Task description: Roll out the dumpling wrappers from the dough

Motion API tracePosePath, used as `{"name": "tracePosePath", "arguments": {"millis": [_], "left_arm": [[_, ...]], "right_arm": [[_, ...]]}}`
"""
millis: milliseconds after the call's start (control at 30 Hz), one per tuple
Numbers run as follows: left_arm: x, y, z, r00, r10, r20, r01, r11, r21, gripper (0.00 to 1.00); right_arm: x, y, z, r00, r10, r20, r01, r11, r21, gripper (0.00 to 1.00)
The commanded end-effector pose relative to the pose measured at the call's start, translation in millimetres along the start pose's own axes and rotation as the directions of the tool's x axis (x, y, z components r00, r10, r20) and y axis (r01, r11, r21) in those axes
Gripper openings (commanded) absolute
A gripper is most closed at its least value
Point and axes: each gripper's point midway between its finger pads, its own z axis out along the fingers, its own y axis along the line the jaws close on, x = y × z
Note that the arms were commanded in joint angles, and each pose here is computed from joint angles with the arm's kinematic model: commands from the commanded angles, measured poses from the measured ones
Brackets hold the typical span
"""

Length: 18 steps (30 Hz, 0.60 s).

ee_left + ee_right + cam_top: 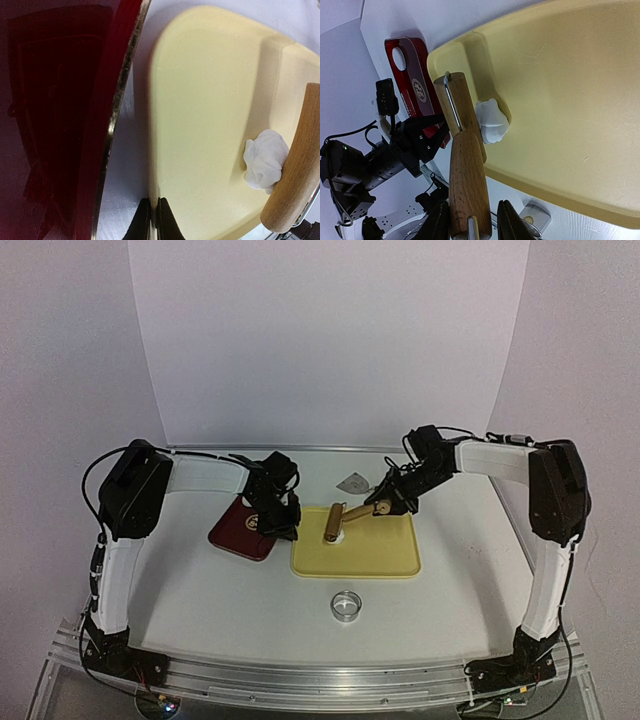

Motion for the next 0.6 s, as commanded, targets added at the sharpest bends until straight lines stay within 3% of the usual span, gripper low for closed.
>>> {"name": "tracePosePath", "arguments": {"millis": [0,567], "left_arm": [[2,8,3,1.000,0.014,-0.006,-0.014,0.999,-0.035,0.01],[3,10,2,1.000,0.020,0.002,-0.020,0.999,-0.034,0.00]], "right_arm": [[-8,-56,6,0.995,0.064,0.077,-0.081,0.967,0.242,0.00],[-10,-107,10,0.991,0.091,0.099,-0.125,0.895,0.428,0.00]]}}
